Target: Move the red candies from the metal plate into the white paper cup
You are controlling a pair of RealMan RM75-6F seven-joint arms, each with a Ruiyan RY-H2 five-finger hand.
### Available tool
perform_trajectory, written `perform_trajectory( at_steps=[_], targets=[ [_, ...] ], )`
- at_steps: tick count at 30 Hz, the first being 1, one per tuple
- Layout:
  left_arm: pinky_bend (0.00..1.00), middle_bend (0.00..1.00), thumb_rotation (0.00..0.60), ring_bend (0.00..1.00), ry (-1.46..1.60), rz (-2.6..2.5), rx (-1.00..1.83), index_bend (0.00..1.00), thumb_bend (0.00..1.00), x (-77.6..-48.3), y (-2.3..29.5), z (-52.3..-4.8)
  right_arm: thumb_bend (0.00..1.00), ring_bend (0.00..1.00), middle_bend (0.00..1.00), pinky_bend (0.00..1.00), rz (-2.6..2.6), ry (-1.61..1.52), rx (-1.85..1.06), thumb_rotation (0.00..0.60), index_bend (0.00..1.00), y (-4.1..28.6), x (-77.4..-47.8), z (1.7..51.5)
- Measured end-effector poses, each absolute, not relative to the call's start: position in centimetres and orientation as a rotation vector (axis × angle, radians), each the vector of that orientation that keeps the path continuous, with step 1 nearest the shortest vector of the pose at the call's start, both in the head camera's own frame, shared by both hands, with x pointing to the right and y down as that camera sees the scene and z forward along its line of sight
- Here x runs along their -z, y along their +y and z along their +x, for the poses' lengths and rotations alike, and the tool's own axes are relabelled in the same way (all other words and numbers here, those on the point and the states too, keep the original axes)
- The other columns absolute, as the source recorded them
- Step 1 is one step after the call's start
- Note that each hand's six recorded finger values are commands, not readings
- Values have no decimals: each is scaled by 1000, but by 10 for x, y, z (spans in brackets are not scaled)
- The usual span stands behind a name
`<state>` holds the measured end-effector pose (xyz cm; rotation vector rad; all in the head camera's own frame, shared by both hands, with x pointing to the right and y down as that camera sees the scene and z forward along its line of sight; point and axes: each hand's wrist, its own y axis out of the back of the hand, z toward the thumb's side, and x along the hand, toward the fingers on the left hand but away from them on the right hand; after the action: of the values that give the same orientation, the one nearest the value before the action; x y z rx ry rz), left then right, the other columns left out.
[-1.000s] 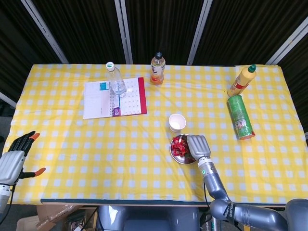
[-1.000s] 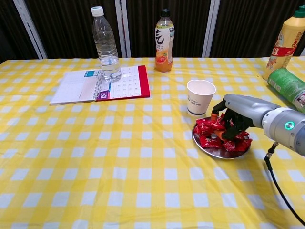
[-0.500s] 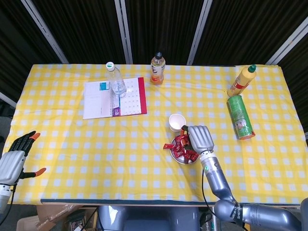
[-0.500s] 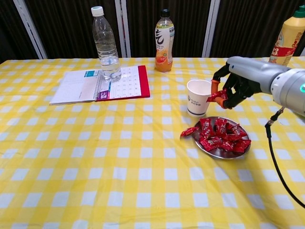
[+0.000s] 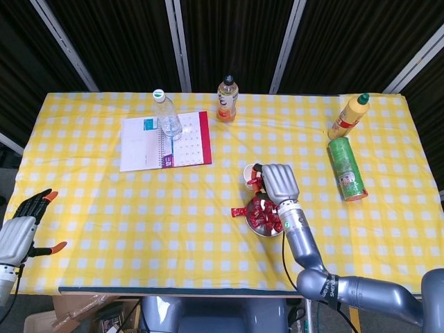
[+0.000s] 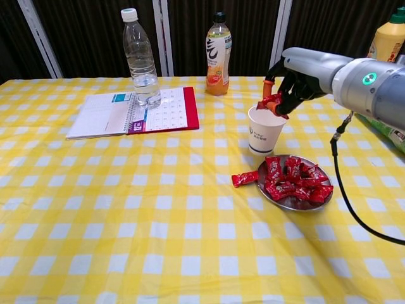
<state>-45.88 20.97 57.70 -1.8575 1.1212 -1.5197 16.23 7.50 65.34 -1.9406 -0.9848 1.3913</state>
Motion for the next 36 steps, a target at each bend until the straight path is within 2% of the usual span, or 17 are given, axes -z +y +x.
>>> perform_trajectory(
  at_steps=[11,19,22,27,31,36],
  targets=[
    [0,0,600,0,1128,-1878,1542,0,35,-579,207,-455,525,895,756,1000,-1936,-1006,-1430,600,632,51,-674,154],
    [0,0,600,0,1133,-1885,1550,0,36,-579,207,-456,524,895,756,1000,-1950,-989,-1469,600,624,53,-694,153],
    [0,0,600,0,1132,-1886,1553,0,35,-579,208,-458,525,895,756,1000,-1959,-983,-1481,600,577,56,-699,153],
    [0,0,600,0,1131,-1889,1554,0,36,-579,209,-459,517,895,756,1000,-1975,-978,-1496,600,443,60,-705,154],
    [0,0,600,0,1134,-1890,1554,0,35,-579,209,-460,455,895,756,1000,-1981,-977,-1486,600,335,62,-704,152],
    [0,0,600,0,1136,-1891,1553,0,35,-579,209,-460,409,895,756,1000,-1984,-989,-1461,600,293,61,-699,148]
  ],
)
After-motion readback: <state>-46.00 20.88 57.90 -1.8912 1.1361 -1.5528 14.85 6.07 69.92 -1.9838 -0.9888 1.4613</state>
